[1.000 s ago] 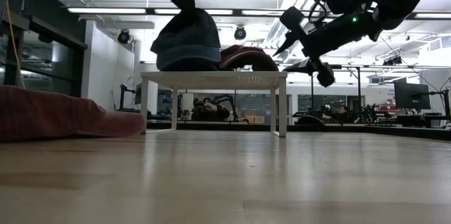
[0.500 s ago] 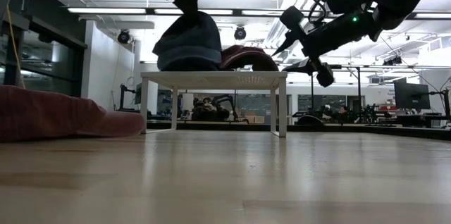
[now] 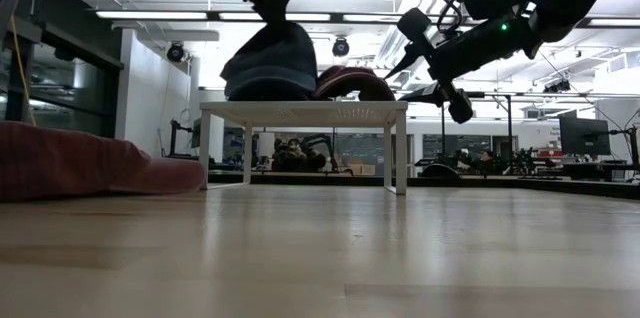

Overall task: Pick & Place hat
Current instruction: Stack the black cap on top of the black cap on the shelf

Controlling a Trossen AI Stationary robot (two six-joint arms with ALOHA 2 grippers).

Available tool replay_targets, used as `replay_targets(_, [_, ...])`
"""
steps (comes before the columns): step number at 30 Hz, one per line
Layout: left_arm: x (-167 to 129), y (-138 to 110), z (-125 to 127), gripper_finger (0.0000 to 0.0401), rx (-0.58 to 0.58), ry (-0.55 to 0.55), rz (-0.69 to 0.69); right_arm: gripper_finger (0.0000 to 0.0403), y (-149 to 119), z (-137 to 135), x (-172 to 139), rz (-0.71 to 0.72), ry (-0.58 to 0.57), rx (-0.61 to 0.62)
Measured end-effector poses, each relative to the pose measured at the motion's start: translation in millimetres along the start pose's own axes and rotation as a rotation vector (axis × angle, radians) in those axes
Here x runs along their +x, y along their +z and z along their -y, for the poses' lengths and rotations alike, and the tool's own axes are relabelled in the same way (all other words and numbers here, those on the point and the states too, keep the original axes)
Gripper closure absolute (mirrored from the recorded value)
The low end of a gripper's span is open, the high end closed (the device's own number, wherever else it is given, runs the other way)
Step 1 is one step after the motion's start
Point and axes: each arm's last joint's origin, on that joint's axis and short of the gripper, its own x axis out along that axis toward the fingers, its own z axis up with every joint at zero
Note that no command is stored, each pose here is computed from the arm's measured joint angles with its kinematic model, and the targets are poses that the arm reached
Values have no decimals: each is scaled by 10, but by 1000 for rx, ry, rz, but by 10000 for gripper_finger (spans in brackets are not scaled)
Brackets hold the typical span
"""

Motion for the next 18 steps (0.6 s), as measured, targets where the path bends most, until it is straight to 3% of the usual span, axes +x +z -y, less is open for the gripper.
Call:
replay_targets(12, [120, 17, 51, 314, 65, 8, -21, 197, -2, -2, 0, -10, 5, 2])
replay_targets(18, [111, 30, 38, 268, 73, 32, -11, 197, -6, -2, 0, -20, 10, 0])
